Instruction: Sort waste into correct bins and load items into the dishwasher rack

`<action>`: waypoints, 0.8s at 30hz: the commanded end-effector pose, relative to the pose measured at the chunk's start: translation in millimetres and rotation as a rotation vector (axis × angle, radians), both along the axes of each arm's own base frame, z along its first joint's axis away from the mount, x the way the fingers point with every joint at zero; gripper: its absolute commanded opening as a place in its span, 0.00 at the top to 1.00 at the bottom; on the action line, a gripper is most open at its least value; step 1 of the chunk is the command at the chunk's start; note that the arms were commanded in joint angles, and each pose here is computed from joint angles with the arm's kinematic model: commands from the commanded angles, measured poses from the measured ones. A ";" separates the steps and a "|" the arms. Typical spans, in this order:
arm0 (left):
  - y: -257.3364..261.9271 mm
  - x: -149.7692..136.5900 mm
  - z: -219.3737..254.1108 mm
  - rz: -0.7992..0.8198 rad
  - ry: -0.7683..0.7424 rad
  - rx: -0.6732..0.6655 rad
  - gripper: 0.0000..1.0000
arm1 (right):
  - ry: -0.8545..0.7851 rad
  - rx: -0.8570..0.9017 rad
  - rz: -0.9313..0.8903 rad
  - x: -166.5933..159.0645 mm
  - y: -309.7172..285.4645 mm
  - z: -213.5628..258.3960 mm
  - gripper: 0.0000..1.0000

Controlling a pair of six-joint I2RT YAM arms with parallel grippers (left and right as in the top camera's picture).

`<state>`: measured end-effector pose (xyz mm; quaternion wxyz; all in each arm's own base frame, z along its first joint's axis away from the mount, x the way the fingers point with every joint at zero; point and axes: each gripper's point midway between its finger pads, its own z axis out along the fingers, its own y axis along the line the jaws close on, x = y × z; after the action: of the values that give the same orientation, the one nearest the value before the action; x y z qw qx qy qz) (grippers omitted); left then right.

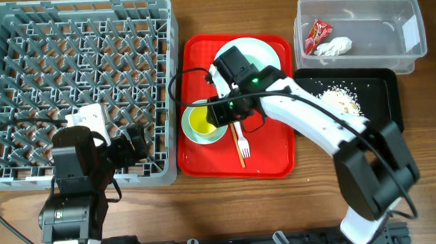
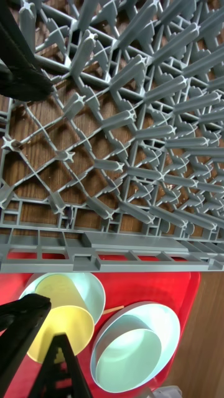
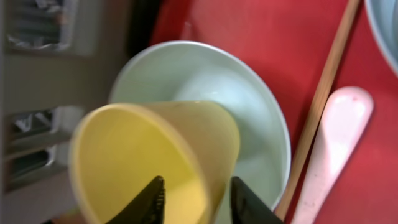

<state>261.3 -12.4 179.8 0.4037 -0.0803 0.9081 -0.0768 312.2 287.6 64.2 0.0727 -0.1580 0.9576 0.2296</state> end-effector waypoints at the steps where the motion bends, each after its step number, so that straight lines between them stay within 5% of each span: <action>1: -1.3 2.1 9.8 -0.005 -0.025 -0.012 0.00 | 0.054 -0.040 -0.055 0.5 -3.8 -24.2 0.80; 5: -1.3 2.1 9.8 -0.005 -0.025 -0.012 0.00 | -0.016 0.010 -0.085 21.1 -5.8 9.1 0.96; 11: -41.0 2.6 22.8 -0.188 -0.067 -0.163 0.00 | -0.203 0.164 -0.239 60.4 -63.3 123.6 0.96; 17: -107.1 15.2 71.2 -0.518 -0.193 -0.493 0.00 | -0.070 0.497 -0.059 28.3 -36.0 166.6 0.96; 24: -145.6 5.3 107.3 -0.924 -0.311 -0.647 0.00 | 0.035 0.811 0.166 -8.0 -10.5 218.1 0.96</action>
<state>289.3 -140.9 269.0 0.4426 0.1463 0.7565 -0.4587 327.6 264.7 258.4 0.1371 -0.1478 0.8289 0.5218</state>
